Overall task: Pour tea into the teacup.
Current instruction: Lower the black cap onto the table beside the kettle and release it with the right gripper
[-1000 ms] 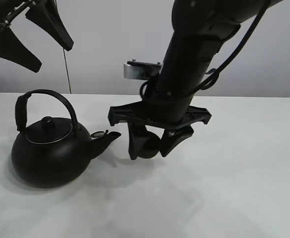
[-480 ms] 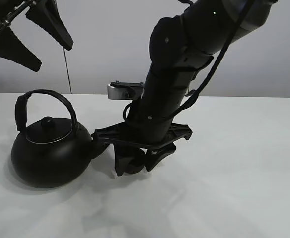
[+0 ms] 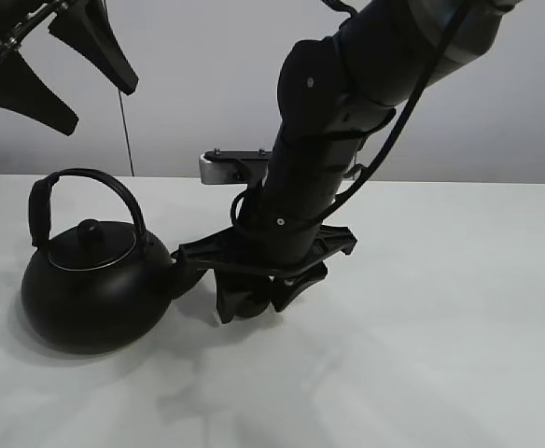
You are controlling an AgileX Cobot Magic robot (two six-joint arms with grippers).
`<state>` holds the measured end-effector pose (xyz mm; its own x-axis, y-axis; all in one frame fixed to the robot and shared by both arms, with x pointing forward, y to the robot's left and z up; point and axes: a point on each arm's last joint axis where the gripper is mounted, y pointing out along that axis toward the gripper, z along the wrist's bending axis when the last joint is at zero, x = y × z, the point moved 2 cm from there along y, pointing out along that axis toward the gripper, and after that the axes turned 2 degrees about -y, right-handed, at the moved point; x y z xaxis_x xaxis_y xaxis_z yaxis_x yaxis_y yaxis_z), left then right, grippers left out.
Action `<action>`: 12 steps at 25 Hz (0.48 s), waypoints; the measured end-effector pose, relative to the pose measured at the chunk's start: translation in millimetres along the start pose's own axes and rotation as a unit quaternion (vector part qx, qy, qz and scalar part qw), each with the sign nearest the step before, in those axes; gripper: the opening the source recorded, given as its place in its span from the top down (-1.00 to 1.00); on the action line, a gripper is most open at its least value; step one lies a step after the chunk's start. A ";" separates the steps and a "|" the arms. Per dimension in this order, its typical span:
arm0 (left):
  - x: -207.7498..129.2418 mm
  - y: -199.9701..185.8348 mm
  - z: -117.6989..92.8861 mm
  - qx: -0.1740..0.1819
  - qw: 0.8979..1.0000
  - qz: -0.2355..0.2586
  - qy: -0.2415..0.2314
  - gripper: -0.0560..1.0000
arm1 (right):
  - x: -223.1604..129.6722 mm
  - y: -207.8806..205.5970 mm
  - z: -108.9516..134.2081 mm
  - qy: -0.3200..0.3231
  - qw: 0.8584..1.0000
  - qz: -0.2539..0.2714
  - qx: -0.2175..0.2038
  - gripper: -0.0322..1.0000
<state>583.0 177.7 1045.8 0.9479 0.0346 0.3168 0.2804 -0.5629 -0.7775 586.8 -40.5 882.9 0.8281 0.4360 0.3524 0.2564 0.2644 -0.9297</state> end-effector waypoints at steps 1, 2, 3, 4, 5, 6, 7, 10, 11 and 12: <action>0.0 0.0 0.0 0.000 1.000 0.000 0.000 -0.04 | -1.1 2.6 -0.4 0.000 1.000 0.003 -0.001 0.17; 0.0 0.0 0.0 0.000 1.000 0.000 0.000 -0.04 | -2.7 5.6 -0.7 0.000 1.000 0.008 -0.001 0.17; 0.0 0.0 0.0 0.000 1.000 0.000 0.000 -0.04 | -3.3 8.1 -1.0 0.000 1.000 0.011 -0.002 0.17; 0.0 0.0 0.0 0.000 1.000 0.000 0.000 -0.04 | -2.8 8.7 -1.1 -0.001 1.000 0.010 -0.002 0.17; 0.0 0.0 0.0 0.000 1.000 0.000 0.000 -0.04 | -2.8 8.7 -1.1 -0.001 1.000 0.010 -0.002 0.17; 0.1 0.0 0.0 0.000 1.000 0.000 0.000 -0.04 | -2.5 8.7 -1.0 -0.001 1.000 0.011 -0.002 0.17; 0.2 0.0 0.0 0.000 1.000 -0.001 0.000 -0.04 | -2.5 8.7 -1.0 -0.001 1.000 0.011 -0.002 0.17; 0.3 0.0 0.0 0.000 1.000 -0.001 0.000 -0.04 | -2.4 9.0 -1.0 -0.001 1.000 0.011 -0.002 0.17; 0.3 0.0 0.0 0.000 1.000 -0.001 0.000 -0.04 | -2.4 9.0 -1.0 -0.001 1.000 0.011 -0.002 0.17; 0.3 0.0 0.0 0.000 1.000 -0.001 0.000 -0.04 | -2.4 9.0 -1.0 0.000 1.000 0.011 -0.002 0.17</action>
<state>583.4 177.8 1045.9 0.9471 0.0362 0.3190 0.2832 -0.5624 -0.7768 587.6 -39.9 873.6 0.8332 0.4419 0.3324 0.2402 0.2521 -0.9374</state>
